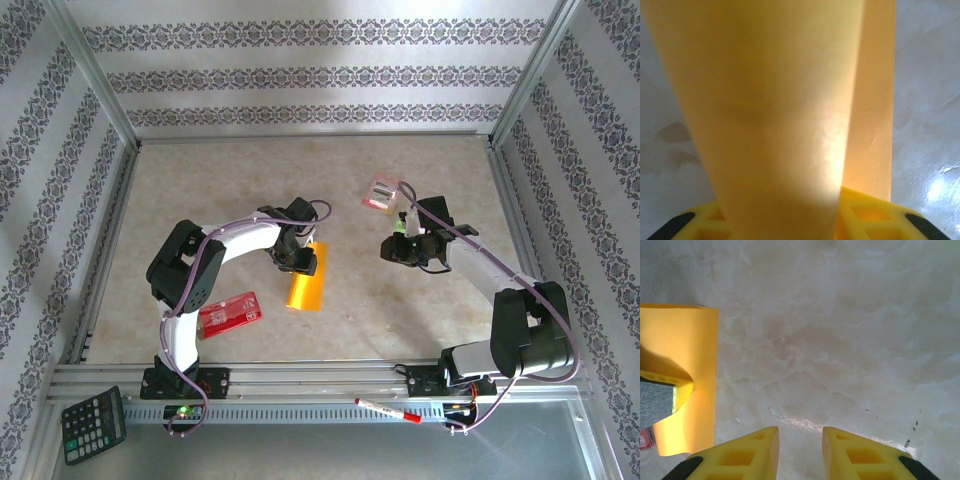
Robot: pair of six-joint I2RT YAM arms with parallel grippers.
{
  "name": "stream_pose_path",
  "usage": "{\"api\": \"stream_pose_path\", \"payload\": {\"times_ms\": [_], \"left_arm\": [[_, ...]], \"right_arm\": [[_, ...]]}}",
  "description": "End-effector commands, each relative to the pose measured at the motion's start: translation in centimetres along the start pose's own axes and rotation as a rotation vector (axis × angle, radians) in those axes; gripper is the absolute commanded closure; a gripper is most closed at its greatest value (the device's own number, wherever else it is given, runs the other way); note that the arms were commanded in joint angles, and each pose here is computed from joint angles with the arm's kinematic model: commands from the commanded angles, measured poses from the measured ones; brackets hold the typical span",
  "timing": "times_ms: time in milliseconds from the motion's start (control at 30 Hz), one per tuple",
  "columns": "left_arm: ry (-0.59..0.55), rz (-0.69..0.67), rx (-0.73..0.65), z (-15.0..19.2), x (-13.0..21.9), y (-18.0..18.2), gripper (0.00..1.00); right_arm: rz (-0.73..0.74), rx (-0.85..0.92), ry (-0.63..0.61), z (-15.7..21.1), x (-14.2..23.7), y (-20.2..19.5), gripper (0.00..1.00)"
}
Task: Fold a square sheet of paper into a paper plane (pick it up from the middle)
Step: Hold the square sheet of paper at the center of the table.
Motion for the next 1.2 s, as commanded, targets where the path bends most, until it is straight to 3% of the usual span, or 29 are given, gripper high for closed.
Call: {"api": "stream_pose_path", "payload": {"times_ms": [0, 1167], "left_arm": [[0.225, -0.330, 0.044, 3.65, -3.29, 4.89, 0.65], [0.224, -0.295, 0.079, 3.83, -3.98, 4.75, 0.64]], "right_arm": [[-0.013, 0.008, -0.002, 0.04, 0.30, 0.14, 0.71], [-0.017, 0.013, 0.003, 0.24, 0.13, 0.41, 0.71]]}}
Point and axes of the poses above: each hand's point on the last joint's axis, 136 mm out from that joint toward the fingers, its own x axis back along the fingers, its own y axis along the line the jaws close on, z = x × y, the point moved 10 cm from there along x, back along the fingers, and after that the axes turned 9 degrees about x, right-handed, at the moved point
